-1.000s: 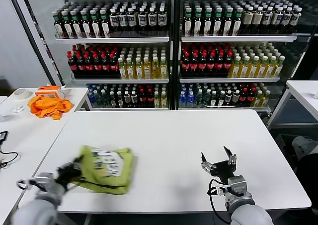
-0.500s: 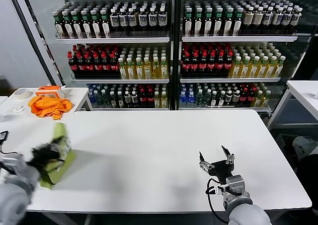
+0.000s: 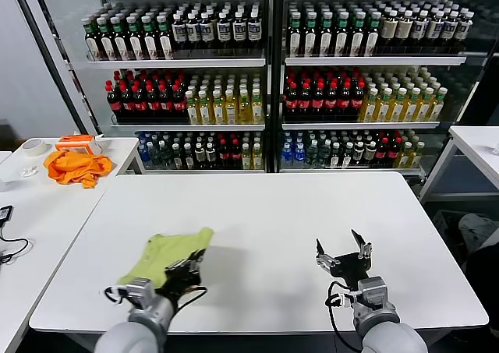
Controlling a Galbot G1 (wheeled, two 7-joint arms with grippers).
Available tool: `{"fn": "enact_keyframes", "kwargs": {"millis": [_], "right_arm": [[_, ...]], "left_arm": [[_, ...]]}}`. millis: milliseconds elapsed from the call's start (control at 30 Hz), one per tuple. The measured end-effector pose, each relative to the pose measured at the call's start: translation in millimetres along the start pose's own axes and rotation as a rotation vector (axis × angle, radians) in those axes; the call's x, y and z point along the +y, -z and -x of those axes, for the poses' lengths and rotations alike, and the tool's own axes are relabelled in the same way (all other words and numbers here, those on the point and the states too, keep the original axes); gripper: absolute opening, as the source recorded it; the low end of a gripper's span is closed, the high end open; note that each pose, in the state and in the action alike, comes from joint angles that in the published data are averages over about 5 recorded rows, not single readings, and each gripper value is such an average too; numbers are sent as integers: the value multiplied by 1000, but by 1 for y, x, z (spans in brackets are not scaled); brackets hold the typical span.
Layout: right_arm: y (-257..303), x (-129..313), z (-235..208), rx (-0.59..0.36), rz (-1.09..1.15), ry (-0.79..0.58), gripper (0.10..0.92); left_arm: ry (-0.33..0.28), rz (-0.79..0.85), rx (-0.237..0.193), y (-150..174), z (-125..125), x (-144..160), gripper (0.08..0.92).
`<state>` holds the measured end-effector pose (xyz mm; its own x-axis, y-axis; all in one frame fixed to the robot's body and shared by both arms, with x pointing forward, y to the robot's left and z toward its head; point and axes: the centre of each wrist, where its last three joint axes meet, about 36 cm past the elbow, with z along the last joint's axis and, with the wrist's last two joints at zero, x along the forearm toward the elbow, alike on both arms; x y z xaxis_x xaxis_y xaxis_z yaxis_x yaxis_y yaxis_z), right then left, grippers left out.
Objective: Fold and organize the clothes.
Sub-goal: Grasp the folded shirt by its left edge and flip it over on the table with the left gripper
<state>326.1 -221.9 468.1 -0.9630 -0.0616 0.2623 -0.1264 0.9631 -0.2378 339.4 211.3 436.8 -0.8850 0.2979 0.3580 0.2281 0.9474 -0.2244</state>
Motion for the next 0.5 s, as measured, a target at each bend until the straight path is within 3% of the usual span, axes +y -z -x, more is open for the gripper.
{"fn": "enact_keyframes", "kwargs": {"millis": [300, 500], "right_arm": [[2, -2, -2, -4, -8, -4, 823], [4, -3, -1, -7, -12, 0, 823]], "left_arm": [[-61, -90, -65, 4, 36, -42, 98], [-98, -137, -103, 13, 54, -54, 232]]}}
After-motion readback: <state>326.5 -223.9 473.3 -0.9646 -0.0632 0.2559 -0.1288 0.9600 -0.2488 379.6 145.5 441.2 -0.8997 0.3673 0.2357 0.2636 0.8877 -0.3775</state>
